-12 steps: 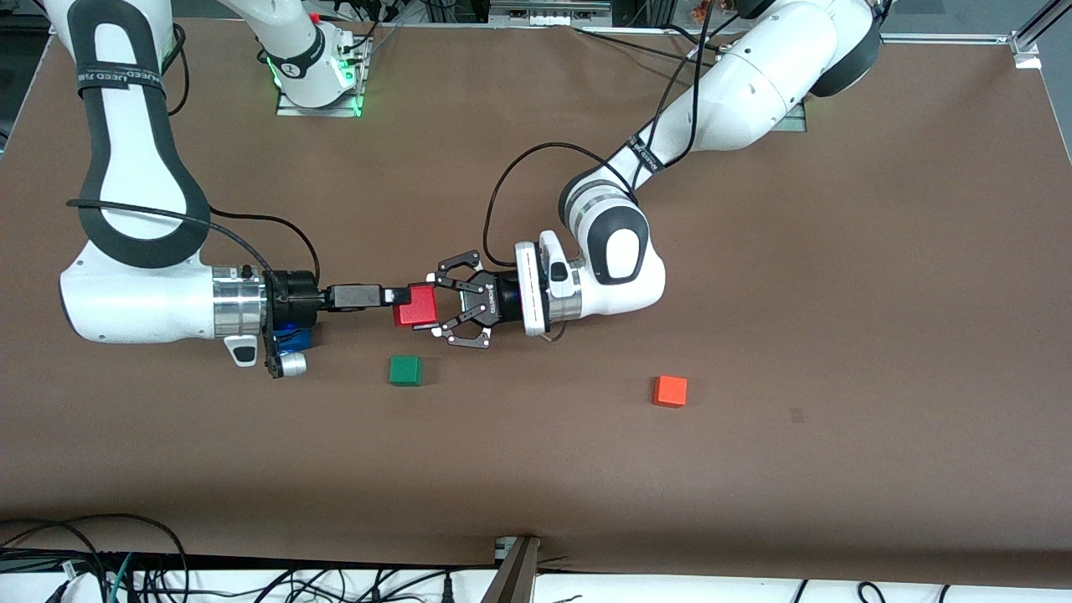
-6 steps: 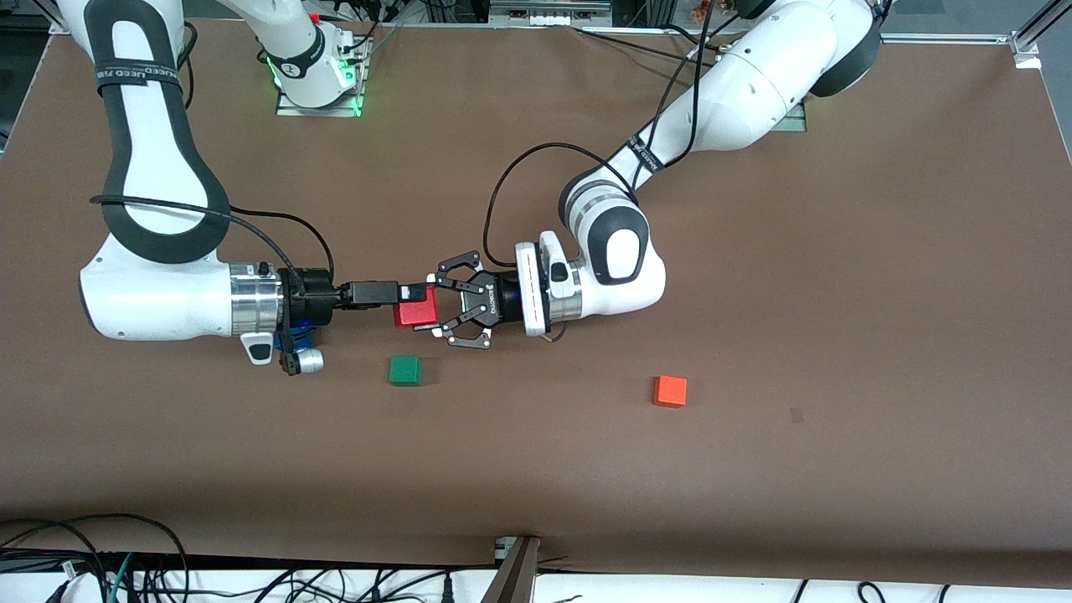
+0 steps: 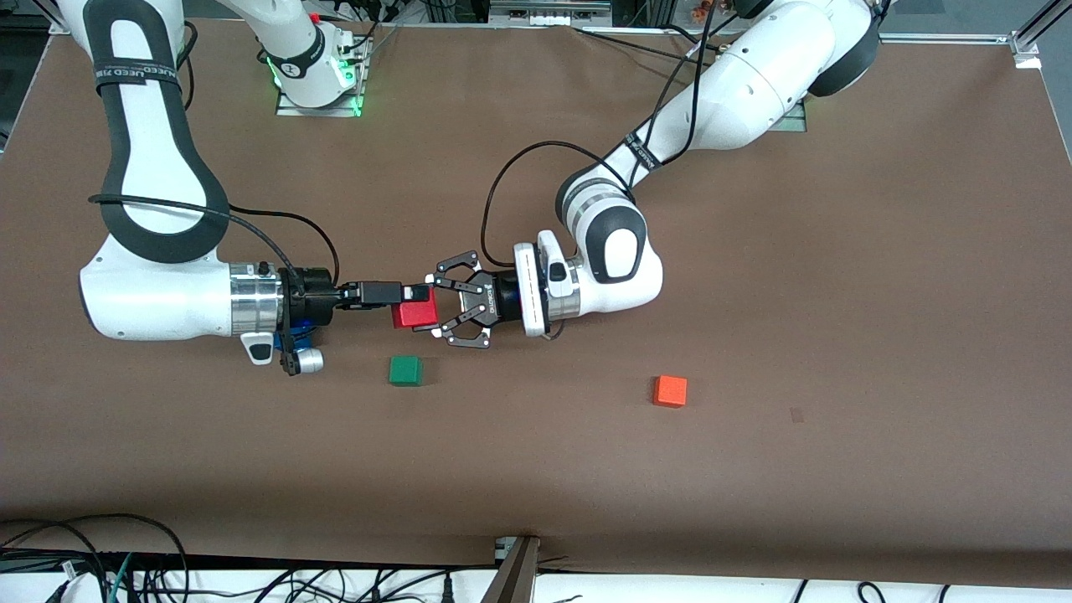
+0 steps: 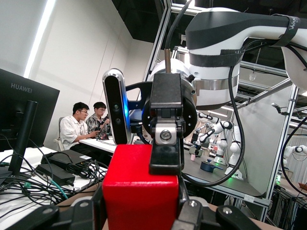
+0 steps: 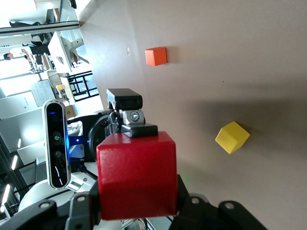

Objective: Pass red block to right arm, stack on blue
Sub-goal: 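Close the right gripper on the red cube held by the left gripper, then carry the red cube with the right gripper while the left gripper withdraws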

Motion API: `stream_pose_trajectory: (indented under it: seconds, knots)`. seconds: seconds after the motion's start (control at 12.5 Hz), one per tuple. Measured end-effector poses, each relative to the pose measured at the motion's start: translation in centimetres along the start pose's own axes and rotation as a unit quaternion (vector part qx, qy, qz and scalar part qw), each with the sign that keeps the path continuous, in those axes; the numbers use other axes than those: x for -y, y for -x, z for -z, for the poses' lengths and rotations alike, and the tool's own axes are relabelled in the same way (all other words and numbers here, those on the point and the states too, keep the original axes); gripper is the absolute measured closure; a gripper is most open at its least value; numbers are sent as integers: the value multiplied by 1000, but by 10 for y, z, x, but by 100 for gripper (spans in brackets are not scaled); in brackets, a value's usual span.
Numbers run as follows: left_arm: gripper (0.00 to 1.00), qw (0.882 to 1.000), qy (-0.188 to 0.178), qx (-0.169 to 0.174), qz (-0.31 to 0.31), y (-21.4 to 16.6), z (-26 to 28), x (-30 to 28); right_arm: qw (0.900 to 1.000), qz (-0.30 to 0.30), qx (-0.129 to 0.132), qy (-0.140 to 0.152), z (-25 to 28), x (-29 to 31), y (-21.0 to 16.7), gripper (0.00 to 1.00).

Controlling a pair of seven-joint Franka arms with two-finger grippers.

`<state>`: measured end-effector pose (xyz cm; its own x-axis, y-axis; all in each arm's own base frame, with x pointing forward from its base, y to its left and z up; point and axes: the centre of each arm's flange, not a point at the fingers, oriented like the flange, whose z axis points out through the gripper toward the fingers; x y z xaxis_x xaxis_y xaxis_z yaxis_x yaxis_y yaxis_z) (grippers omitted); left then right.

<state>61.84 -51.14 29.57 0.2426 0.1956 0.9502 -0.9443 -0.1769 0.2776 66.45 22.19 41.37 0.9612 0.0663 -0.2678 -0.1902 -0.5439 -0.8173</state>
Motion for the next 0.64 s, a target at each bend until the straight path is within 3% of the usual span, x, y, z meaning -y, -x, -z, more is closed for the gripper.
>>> stream_pose_trajectory:
  seconds: [0.4, 0.64]
  knots:
    - [44, 1000, 0, 0, 0, 0, 0, 0, 1000, 0, 0, 0, 0, 0, 0, 43]
    - [16, 1000, -9, -3, -4, -5, 9, 11, 1000, -5, -4, 1, 0, -5, -3, 43]
